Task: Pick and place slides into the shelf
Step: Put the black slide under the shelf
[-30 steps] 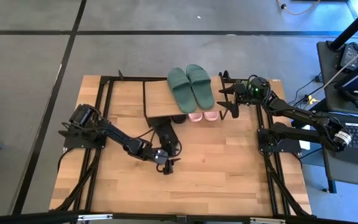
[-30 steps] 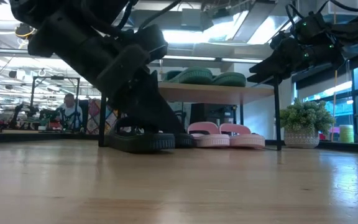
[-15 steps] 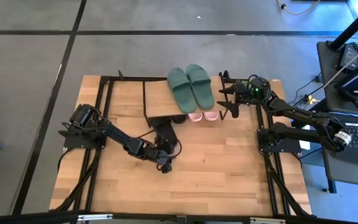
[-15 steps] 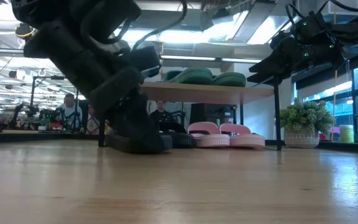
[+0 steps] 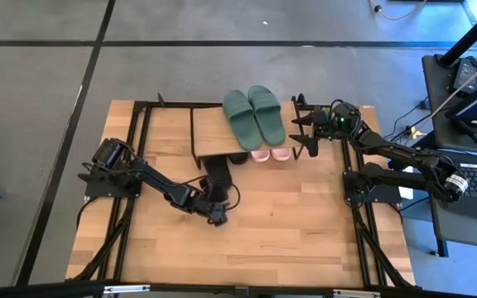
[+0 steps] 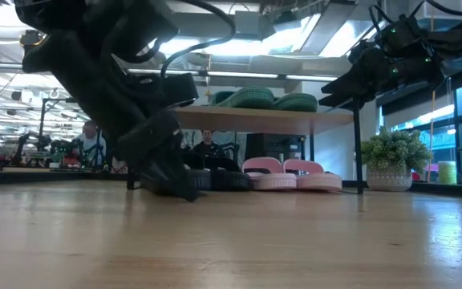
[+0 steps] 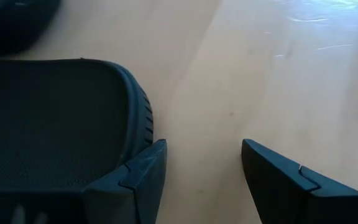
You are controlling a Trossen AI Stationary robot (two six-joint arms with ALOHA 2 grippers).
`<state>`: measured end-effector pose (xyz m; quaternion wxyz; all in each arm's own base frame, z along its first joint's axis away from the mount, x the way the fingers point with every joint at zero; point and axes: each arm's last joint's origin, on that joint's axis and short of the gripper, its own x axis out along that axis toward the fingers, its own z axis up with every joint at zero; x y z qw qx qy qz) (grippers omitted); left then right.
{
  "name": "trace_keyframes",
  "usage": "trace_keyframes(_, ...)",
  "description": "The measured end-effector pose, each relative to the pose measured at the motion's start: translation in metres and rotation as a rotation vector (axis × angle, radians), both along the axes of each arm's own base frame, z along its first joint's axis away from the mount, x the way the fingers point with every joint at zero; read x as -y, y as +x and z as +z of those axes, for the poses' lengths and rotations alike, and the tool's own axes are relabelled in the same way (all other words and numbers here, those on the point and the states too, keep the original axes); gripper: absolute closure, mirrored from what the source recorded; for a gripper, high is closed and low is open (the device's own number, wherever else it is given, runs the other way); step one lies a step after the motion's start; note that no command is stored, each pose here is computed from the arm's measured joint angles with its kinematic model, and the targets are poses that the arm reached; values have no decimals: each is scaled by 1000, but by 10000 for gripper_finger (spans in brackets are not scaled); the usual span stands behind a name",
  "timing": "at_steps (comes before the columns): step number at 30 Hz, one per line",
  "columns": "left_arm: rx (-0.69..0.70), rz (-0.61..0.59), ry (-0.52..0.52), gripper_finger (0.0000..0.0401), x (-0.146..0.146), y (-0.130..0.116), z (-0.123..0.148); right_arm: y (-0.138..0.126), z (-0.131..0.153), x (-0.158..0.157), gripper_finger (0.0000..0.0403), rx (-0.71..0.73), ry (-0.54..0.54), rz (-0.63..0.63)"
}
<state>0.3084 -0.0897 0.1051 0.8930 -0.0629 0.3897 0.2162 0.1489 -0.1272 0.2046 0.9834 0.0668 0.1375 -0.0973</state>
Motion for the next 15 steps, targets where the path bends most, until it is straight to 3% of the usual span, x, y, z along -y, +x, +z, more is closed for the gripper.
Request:
trace_keyframes(8,-22,59,97,203,-6,-3,-2,0,5,0,83,45,-11,-8)
trace_keyframes(15,-42,121,103,203,-22,-2,-2,-3,9,-3,83,64,-16,-10)
